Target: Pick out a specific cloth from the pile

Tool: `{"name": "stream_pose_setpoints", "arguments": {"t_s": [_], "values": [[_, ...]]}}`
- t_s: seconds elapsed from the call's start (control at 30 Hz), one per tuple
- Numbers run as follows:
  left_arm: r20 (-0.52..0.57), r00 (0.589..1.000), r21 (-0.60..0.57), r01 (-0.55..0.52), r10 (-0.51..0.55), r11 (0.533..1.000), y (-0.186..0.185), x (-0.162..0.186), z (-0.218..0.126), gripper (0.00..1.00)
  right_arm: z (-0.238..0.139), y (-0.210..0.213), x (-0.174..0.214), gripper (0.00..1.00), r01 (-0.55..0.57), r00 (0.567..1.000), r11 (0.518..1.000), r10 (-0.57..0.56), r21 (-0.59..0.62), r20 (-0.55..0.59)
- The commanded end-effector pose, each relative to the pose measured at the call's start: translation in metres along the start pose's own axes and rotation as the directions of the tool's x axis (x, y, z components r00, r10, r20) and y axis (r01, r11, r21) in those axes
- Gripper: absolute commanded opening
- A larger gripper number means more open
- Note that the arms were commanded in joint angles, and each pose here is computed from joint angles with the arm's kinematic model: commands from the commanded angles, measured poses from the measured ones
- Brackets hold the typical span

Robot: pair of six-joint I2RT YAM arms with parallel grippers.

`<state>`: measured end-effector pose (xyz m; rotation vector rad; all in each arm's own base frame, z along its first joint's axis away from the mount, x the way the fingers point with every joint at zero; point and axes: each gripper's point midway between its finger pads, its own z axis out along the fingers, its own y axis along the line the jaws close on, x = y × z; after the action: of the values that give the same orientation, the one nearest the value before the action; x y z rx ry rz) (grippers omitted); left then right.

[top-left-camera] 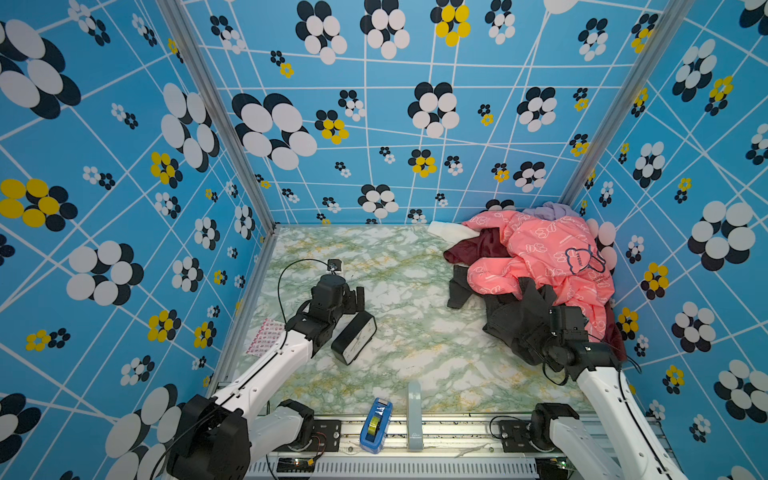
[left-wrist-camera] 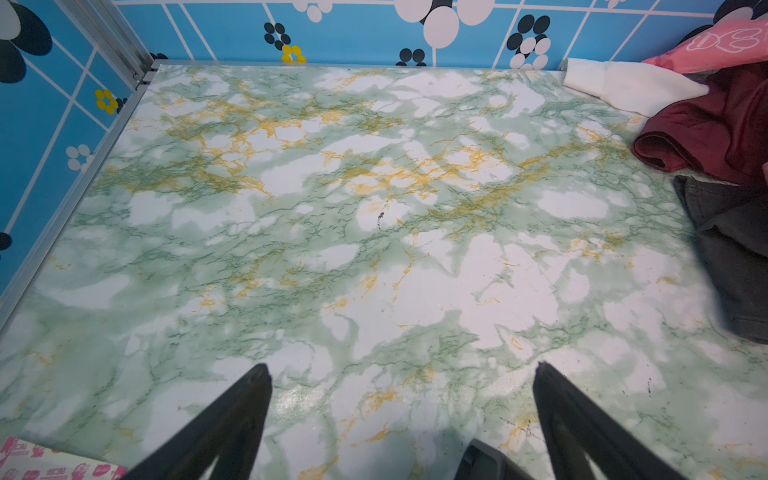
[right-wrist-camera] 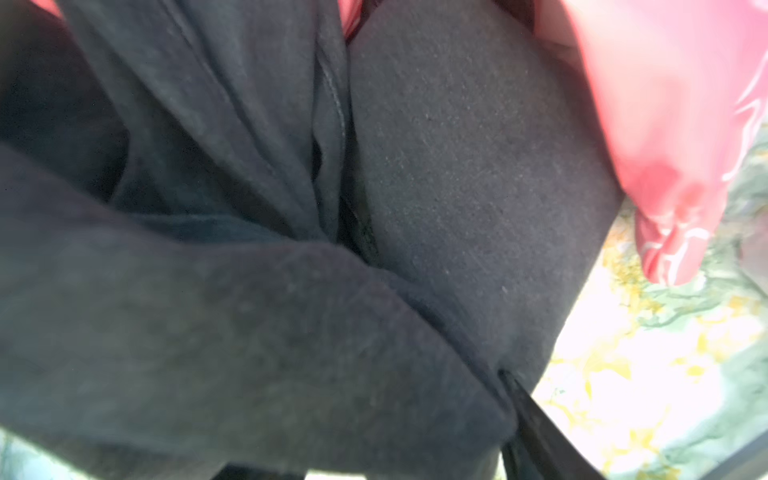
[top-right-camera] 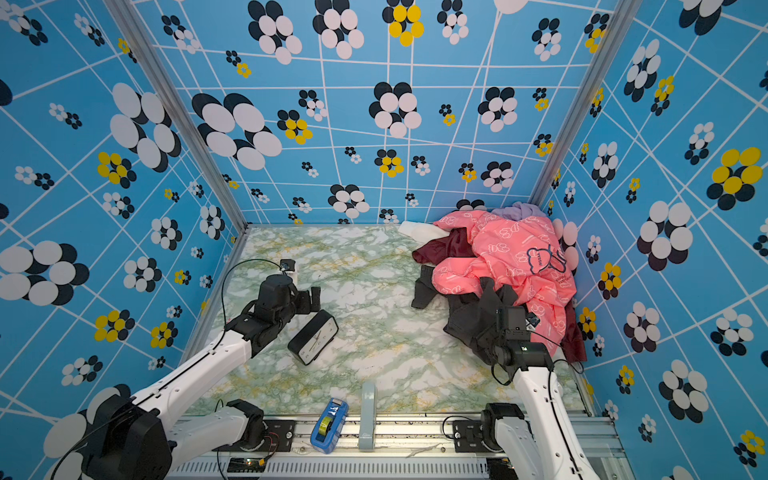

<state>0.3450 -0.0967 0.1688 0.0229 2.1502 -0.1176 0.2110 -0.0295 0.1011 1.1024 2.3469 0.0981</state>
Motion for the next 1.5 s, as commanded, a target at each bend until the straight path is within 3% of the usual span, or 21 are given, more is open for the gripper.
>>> {"name": "stream_pose_setpoints", "arguments": {"t_s": [0.0,0.17,0.23,0.33,0.67,1.0,1.47], "values": [[0.005,1.000,0.009,-0.016,0.016,1.000,-0.002,0.000,-0.004,0.99,0.010,0.006,-0.003,0.64,-0.049,0.998,0.998,0.050,-0.035,0.032],[0.006,1.000,0.006,-0.018,0.018,1.000,-0.001,-0.001,-0.006,0.99,0.018,0.005,0.000,0.45,-0.069,0.997,0.997,0.070,-0.040,0.032],[0.009,1.000,0.000,-0.017,0.017,1.000,0.000,-0.002,-0.007,0.99,0.014,0.003,-0.002,0.30,-0.070,0.996,0.997,0.071,-0.032,0.045],[0.014,1.000,-0.002,-0.017,0.017,1.000,0.001,-0.003,-0.009,0.99,0.002,0.001,-0.011,0.00,-0.076,0.994,0.997,0.078,-0.025,0.083],[0.029,0.999,0.000,-0.017,0.017,1.000,0.001,-0.008,-0.013,0.99,-0.093,0.021,-0.063,0.00,-0.100,0.951,0.979,0.147,-0.178,0.272],[0.064,0.998,0.006,0.000,-0.001,1.000,0.002,-0.017,-0.025,0.99,-0.155,0.059,-0.095,0.00,-0.072,0.923,0.926,0.203,-0.371,0.328],[0.080,0.997,-0.003,0.010,-0.009,1.000,0.005,-0.021,-0.034,0.99,-0.269,0.105,-0.150,0.00,0.110,0.827,0.814,0.243,-0.571,0.507]]}}
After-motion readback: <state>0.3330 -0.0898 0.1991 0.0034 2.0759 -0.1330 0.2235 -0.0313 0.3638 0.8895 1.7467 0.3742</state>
